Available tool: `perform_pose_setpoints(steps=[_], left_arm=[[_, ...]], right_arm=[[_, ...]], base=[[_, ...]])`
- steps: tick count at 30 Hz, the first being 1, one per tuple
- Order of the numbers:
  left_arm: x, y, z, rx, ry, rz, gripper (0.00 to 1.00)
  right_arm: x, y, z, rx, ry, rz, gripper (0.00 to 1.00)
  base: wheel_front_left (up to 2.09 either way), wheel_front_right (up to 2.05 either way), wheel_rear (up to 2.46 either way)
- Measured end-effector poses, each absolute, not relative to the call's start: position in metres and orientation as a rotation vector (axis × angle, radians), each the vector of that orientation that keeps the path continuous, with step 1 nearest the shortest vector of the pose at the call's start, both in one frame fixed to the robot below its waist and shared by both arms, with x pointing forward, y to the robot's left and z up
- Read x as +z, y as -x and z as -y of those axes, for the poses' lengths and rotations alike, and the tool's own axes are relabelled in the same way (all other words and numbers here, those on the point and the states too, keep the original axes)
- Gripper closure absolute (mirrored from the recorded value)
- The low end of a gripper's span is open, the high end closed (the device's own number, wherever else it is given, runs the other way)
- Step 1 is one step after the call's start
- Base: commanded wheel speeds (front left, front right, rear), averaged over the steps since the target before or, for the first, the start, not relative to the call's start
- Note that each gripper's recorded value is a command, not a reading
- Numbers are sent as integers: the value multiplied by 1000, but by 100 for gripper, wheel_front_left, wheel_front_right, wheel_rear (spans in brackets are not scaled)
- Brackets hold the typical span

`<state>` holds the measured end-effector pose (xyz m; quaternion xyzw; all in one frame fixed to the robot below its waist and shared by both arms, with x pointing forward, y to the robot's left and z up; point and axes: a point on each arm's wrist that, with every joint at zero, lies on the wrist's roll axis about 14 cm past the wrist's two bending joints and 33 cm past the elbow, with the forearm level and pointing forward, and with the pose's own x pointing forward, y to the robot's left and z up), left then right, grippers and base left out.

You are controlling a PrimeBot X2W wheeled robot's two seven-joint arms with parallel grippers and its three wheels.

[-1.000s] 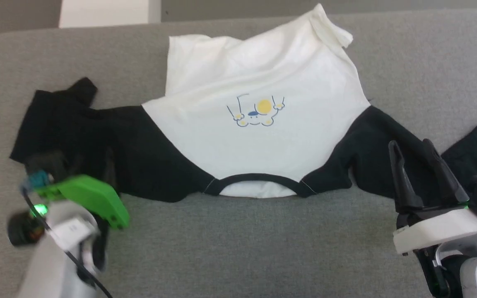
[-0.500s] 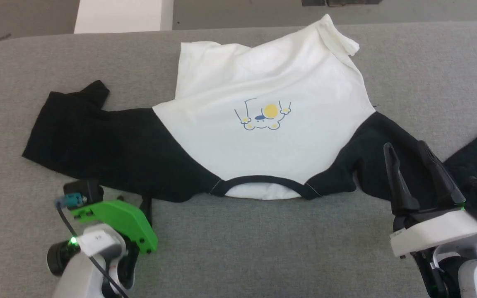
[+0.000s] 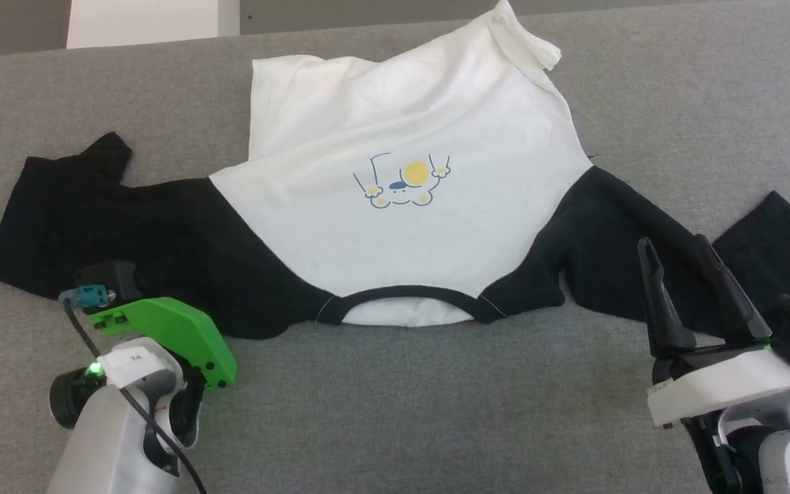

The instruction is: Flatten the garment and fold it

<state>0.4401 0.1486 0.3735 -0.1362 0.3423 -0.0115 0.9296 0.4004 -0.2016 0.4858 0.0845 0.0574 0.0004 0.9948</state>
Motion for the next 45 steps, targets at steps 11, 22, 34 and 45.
perform_pose_setpoints(steps=[11, 22, 34, 45], left_arm=[[390, -425, -202, 139, 252, -580, 100], [387, -422, -214, 165, 251, -577, 100], [379, -429, -211, 153, 264, -582, 100], [388, -430, -206, 127, 266, -548, 100]], right_arm=[[445, -380, 190, 30, -181, -347, 0], [381, -358, 174, 112, 32, -723, 0], [368, -381, 165, 179, 173, -736, 4], [381, -388, 161, 154, 70, -643, 100]], base=[[0, 0, 0], [0, 0, 0], [0, 0, 0], [0, 0, 0]])
